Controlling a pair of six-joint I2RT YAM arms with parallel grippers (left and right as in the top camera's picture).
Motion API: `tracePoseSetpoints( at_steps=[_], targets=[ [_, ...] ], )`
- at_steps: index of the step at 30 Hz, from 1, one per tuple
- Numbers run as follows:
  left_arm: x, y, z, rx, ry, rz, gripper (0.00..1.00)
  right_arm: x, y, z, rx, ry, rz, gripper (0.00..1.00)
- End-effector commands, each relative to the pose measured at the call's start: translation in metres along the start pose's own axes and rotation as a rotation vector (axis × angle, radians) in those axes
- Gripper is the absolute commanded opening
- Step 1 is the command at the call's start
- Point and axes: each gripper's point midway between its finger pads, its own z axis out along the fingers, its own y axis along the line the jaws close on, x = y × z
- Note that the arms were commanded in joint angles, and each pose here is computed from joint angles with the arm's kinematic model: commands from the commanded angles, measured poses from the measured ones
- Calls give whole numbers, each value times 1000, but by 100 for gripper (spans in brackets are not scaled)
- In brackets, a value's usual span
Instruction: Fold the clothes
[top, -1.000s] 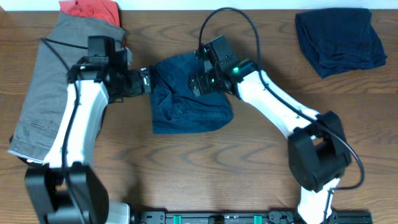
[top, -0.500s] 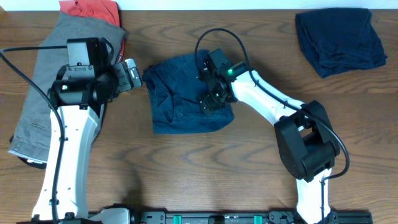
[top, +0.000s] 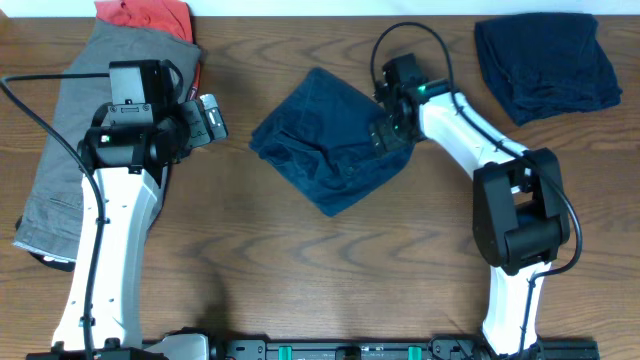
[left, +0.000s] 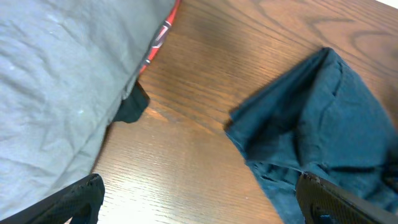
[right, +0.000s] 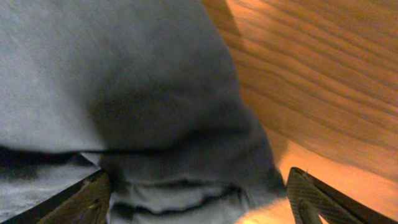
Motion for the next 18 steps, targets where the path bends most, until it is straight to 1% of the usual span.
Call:
tracePoseSetpoints(
  at_steps=[1, 4, 8, 11, 14, 18],
  targets=[
    [-2, 10, 3, -51, -11, -10, 100, -29, -5, -26, 27, -58, -58, 88],
    [-4, 10, 3, -50, -17, -9, 100, -46, 15, -54, -4, -88, -142, 90],
    [-9, 18, 2, -97, -41, -14, 100, -55, 65, -83, -67, -112, -278, 96],
    [-11, 24, 2, -118, -51, -24, 100, -45, 106, -84, -110, -102, -365, 99],
    [-13, 37, 1, -138, -51, -51, 100, -27, 146, -78, -138, -73, -445, 99],
    [-15, 60, -2, -173, -54, -135, 100, -9, 178, -67, -158, -60, -514, 99]
  ],
)
